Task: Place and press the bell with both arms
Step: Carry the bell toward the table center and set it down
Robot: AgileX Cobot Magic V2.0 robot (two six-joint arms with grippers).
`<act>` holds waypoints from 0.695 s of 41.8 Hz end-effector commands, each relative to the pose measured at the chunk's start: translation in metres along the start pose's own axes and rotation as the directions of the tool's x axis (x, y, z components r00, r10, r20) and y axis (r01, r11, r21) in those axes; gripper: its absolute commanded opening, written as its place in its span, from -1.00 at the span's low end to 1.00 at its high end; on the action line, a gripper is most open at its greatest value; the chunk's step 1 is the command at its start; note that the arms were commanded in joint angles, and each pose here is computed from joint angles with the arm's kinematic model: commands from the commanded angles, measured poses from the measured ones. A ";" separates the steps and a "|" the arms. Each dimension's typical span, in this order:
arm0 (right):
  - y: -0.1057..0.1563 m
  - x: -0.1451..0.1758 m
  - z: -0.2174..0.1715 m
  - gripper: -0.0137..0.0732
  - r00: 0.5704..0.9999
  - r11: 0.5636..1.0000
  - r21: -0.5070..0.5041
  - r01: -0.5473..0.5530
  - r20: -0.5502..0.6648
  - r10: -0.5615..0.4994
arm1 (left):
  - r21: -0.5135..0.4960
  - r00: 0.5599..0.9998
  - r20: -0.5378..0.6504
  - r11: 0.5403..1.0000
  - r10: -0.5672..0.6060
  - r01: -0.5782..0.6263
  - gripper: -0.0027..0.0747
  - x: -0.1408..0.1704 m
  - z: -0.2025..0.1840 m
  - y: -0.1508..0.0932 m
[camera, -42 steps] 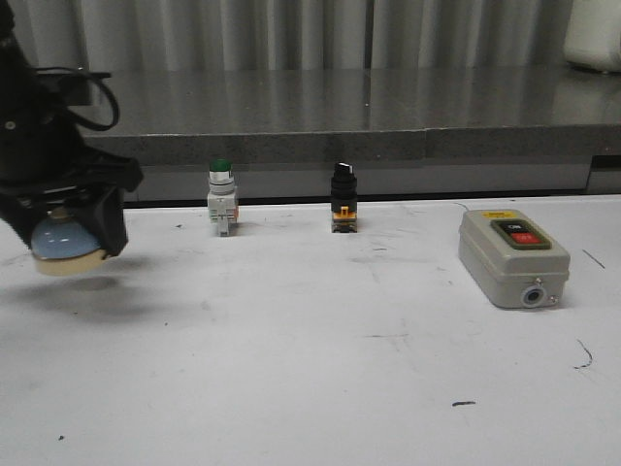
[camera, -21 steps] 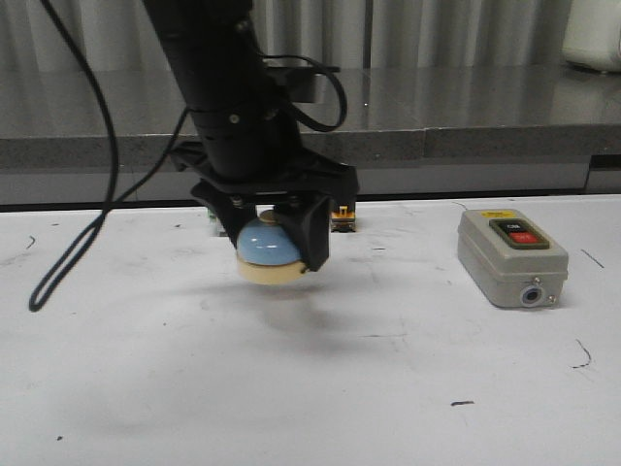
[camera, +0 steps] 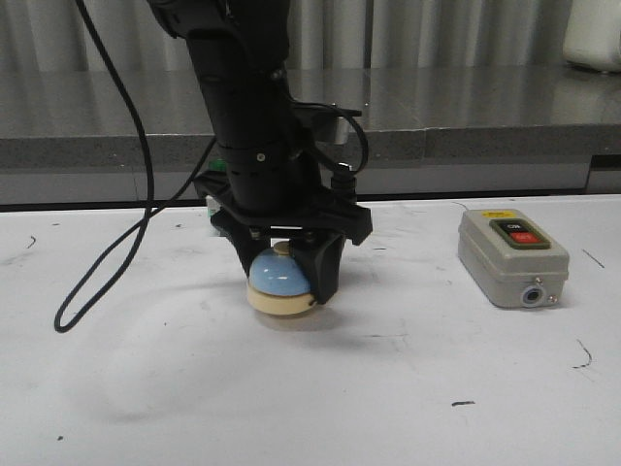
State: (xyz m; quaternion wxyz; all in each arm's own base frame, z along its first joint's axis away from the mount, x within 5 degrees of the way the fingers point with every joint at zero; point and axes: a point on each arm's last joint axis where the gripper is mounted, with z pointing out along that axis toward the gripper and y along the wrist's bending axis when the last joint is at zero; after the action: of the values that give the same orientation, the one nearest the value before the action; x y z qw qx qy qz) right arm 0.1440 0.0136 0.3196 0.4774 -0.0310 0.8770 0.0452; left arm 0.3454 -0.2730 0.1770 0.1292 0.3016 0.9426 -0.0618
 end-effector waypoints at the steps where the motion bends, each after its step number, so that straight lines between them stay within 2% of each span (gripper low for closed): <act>1: -0.001 -0.014 -0.005 0.44 0.995 1.000 0.013 0.017 0.094 -0.018 | 0.006 0.998 0.063 1.000 0.009 -0.010 -0.24 -0.008 -0.025 -0.005; 5: -0.001 -0.014 -0.005 0.44 0.995 1.000 0.013 0.017 0.094 -0.018 | 0.006 0.998 0.058 1.000 0.009 -0.010 -0.11 -0.008 -0.024 -0.004; 10: -0.001 -0.014 -0.005 0.44 0.995 1.000 0.013 0.017 0.094 -0.018 | 0.006 0.998 0.056 1.000 0.009 -0.010 0.27 -0.008 -0.024 -0.004; 13: -0.001 -0.014 -0.005 0.44 0.995 1.000 0.013 0.017 0.094 -0.018 | 0.005 0.999 0.051 1.000 0.009 -0.010 0.43 -0.007 -0.024 -0.004; 23: -0.001 -0.014 -0.005 0.44 0.995 1.000 0.013 0.017 0.094 -0.018 | 0.013 0.999 0.046 1.000 -0.002 0.001 0.45 -0.006 -0.030 -0.005; 29: -0.001 -0.014 -0.005 0.44 0.995 1.000 0.013 0.017 0.094 -0.018 | 0.015 0.997 0.078 1.000 -0.001 -0.001 0.45 -0.006 -0.053 -0.006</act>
State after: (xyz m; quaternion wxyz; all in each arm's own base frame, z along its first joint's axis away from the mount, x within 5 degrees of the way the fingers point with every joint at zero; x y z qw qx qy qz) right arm 0.1440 0.0136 0.3196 0.4774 -0.0310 0.8770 0.0452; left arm 0.3419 -0.2702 0.1756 0.1051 0.3035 0.9456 -0.0525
